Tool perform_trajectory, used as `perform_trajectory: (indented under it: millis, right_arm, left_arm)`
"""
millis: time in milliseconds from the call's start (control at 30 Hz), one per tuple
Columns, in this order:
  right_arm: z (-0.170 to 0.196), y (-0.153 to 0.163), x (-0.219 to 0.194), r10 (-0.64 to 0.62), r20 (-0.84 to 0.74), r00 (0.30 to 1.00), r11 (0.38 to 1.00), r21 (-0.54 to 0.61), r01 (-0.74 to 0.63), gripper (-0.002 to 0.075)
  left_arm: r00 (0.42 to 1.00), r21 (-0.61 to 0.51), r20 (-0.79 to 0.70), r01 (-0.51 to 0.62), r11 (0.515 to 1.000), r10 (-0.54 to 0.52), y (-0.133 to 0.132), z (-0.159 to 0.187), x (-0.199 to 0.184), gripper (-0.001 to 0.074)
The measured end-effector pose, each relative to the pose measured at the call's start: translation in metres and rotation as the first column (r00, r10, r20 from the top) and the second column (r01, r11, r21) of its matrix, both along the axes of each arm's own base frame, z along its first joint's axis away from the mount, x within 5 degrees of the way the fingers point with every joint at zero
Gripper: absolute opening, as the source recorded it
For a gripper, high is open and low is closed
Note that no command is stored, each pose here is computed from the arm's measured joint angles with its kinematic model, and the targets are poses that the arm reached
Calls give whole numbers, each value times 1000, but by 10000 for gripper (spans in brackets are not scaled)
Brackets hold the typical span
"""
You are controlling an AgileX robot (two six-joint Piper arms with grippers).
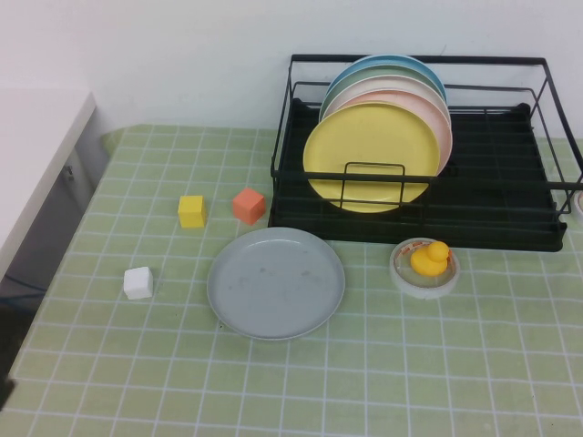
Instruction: Place plate on rack
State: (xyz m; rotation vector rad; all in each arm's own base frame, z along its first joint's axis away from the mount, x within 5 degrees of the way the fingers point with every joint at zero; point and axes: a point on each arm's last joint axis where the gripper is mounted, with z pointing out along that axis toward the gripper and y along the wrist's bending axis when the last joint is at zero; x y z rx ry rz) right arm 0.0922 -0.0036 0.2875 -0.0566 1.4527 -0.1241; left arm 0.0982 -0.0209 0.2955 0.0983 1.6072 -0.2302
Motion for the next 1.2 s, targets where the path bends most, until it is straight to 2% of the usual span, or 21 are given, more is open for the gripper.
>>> perform_trajectory:
  millis: [400,500,600,733,833,967,1067,1200]
  right_arm:
    - [-9,-1,9,-4,-71,997,1000,10,5,-1]
    - [-15,-5,9,-40,-145,989,999,22,43,-1]
    - [-25,-11,12,-97,-284,954,990,71,122,-1]
    - [-26,-17,16,-145,-440,886,972,102,210,-2]
    - [-21,-15,22,-133,-529,838,974,88,210,-2]
    - [-29,-2,34,-40,-701,712,993,52,107,-2]
    - [-41,11,42,59,-793,607,997,77,4,-2]
    - [-58,21,52,135,-863,487,991,115,-72,-2]
  left_arm:
    - [961,-36,-277,-22,999,11,-10,-35,49,-2]
    - [931,-84,-364,-52,995,17,-13,-44,60,-1]
    - [893,-85,-449,-69,994,24,-15,-45,70,-1]
    - [836,-62,-548,-79,995,32,-18,-42,81,-2]
    - [782,-67,-622,-91,994,29,-21,-36,88,-1]
    - [721,-107,-693,-112,988,7,-25,-31,93,-2]
    - [691,-137,-722,-126,983,-12,-27,-31,91,-1]
    - [618,-167,-785,-145,975,-42,-29,-36,85,-1]
